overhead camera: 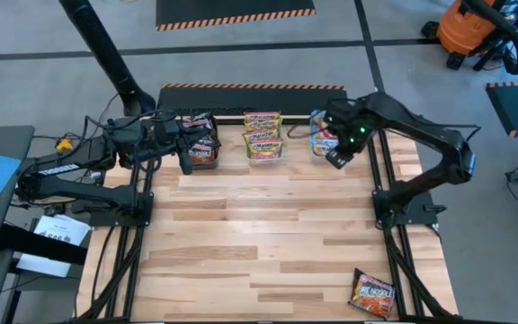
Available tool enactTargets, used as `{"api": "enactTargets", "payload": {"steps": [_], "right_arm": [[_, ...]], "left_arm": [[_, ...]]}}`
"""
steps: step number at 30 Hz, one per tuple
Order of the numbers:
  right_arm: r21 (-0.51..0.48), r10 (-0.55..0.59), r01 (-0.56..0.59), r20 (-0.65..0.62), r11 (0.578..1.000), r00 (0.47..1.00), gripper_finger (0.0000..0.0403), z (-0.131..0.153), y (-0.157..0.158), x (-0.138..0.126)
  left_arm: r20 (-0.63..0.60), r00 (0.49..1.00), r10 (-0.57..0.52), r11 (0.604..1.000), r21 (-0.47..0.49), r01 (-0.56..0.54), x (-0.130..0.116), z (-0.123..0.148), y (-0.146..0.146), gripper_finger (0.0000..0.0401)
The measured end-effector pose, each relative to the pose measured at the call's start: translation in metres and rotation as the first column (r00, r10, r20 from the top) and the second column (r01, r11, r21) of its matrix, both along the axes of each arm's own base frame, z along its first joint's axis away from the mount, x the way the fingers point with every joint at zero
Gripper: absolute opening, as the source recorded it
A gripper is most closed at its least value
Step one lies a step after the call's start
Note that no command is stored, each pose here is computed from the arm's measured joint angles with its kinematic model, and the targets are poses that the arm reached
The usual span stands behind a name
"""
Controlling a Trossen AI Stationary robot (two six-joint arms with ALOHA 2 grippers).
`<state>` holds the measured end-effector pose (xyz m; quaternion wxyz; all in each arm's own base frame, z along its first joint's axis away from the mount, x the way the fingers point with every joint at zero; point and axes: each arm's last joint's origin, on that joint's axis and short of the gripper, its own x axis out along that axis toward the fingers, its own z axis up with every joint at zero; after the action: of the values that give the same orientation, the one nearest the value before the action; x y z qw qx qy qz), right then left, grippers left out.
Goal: Sort Maruchan noodles
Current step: Put the black noodle pack into the black bin
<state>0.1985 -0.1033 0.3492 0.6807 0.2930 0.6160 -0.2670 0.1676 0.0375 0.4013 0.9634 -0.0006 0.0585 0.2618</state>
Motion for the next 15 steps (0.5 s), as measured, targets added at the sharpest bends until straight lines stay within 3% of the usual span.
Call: {"api": "enactTargets", "payload": {"steps": [9, 15], "right_arm": [[0.125, 0.018, -0.028, 0.082, 0.992, 0.996, 0.0129, 0.012, 0.064, 0.006], [0.201, 0.051, -0.059, 0.045, 0.978, 0.998, 0.013, 0.009, 0.107, 0.014]], "left_arm": [[0.012, 1.0, -0.011, 1.0, -0.023, 0.011, 0.0, 0.0, 0.0, 0.0], [0.041, 0.989, -0.144, 0.986, -0.083, 0.147, 0.002, 0.0, -0.004, 0.0]]}}
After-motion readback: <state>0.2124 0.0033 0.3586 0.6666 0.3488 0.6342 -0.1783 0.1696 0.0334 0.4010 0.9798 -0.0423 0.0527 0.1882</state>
